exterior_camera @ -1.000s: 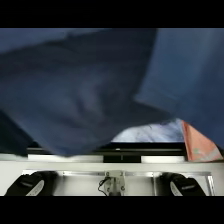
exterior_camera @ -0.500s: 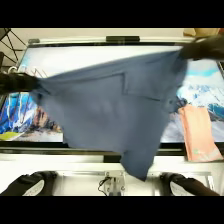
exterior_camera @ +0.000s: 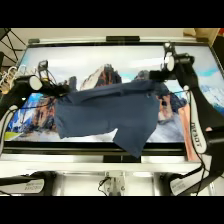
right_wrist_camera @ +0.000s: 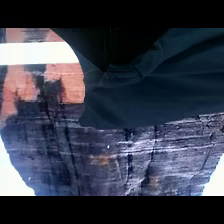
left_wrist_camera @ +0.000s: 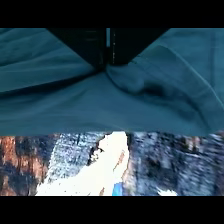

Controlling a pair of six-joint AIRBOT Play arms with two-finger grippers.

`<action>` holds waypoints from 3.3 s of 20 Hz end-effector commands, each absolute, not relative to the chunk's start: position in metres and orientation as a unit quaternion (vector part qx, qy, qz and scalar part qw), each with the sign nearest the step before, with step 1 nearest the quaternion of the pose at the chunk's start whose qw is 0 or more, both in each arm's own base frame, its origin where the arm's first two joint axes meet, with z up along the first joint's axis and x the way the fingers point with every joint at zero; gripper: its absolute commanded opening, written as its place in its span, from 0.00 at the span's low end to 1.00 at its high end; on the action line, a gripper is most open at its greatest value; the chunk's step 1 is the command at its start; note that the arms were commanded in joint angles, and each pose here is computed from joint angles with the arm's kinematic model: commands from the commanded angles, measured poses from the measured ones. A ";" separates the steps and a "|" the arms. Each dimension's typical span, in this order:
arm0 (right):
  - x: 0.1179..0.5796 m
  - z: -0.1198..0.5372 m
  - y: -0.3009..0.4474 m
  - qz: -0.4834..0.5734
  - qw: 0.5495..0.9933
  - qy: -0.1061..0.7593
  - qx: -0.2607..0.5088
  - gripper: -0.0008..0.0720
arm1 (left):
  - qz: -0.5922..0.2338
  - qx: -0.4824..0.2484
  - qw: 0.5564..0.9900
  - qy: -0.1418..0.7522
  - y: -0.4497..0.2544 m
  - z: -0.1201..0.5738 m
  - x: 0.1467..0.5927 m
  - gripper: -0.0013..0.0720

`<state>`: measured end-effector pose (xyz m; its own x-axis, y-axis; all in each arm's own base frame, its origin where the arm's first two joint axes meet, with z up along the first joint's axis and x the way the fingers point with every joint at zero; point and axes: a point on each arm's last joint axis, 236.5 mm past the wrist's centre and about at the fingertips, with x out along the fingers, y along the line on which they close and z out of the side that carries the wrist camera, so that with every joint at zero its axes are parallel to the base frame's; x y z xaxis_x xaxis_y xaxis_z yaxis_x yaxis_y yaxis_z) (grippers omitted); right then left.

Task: Fold the shirts.

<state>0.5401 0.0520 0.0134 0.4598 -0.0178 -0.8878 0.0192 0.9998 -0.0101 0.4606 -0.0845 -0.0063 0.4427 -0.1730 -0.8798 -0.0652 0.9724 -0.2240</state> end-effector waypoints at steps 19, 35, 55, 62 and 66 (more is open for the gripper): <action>0.413 0.039 0.045 0.108 0.736 0.663 0.083 0.73 | 0.016 -0.334 0.687 0.645 -0.038 -0.093 0.246 0.74; 0.387 0.011 0.017 0.075 0.699 0.708 0.068 0.73 | 0.006 -0.328 0.681 0.654 -0.053 -0.120 0.257 0.06; 0.310 -0.115 0.079 0.099 0.619 0.754 0.198 0.43 | -0.036 -0.270 0.758 0.593 -0.045 -0.055 0.277 0.06; 0.382 0.027 0.085 0.151 0.782 0.594 0.112 0.11 | -0.086 -0.173 0.866 0.460 -0.029 0.094 0.341 0.06; 0.401 0.333 0.050 0.127 0.969 0.212 0.005 0.11 | -0.077 -0.068 0.985 0.140 -0.018 0.380 0.329 0.06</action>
